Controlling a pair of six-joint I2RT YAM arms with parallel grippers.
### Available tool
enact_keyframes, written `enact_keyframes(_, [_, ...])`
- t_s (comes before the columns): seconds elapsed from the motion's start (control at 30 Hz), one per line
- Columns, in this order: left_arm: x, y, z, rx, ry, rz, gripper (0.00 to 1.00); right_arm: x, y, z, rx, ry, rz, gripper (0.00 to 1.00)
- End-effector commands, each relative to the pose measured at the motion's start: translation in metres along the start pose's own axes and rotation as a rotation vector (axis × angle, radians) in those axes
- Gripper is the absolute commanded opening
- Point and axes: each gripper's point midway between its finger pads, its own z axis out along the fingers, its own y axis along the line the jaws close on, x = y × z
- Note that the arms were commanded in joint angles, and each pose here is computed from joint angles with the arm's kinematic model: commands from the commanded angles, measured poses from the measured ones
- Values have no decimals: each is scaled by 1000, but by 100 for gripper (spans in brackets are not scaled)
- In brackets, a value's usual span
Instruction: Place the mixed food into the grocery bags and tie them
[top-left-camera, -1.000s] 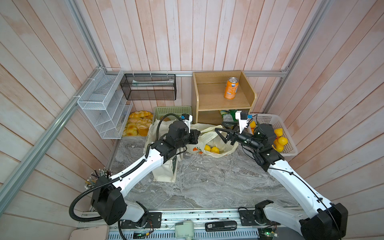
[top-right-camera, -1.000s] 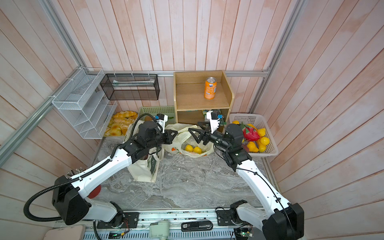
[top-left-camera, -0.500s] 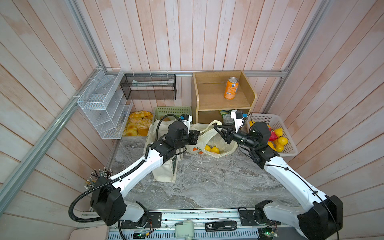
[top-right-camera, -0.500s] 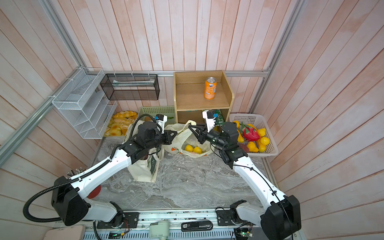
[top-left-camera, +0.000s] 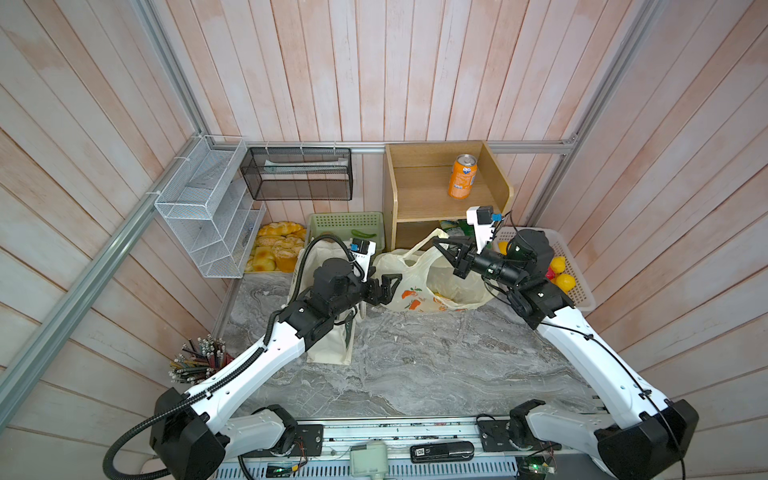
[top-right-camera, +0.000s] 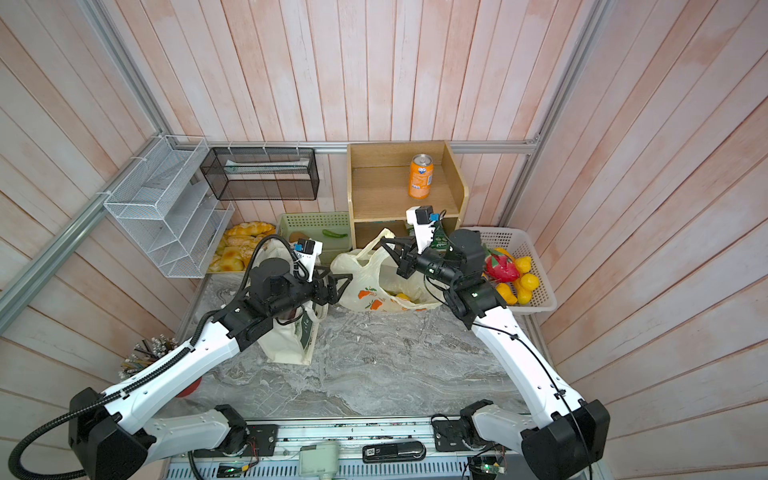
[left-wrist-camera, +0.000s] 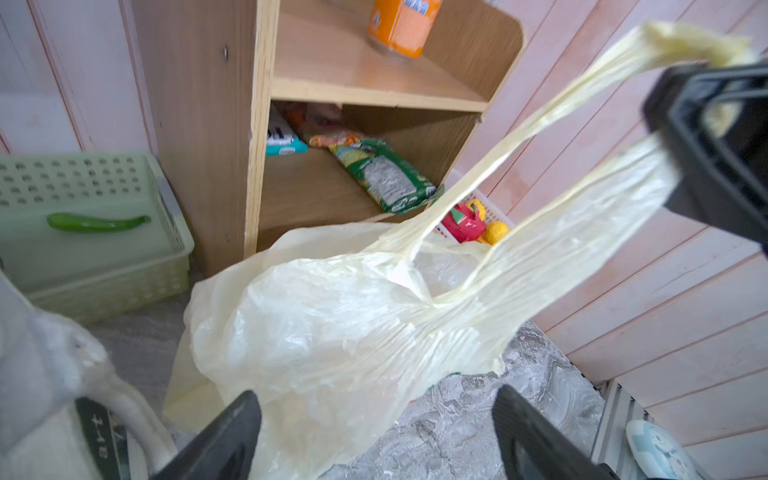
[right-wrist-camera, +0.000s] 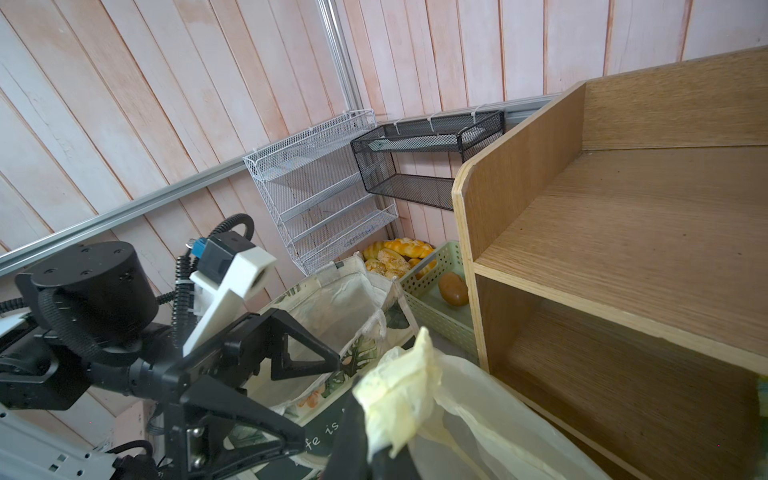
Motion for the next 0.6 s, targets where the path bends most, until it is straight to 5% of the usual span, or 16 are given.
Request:
enact_keyframes(0.0, [-26,-15,-3,65,-89,141,91,-7,7,-5,2,14,-8,0])
enact_keyframes(0.33, [-57,-51,24,224,-135,308,95,-1,7,-4,4,34,9,0])
enact_keyframes(0.57, [-46,-78,44,378,-83,354,96,0,6,-1,3,40,14,0])
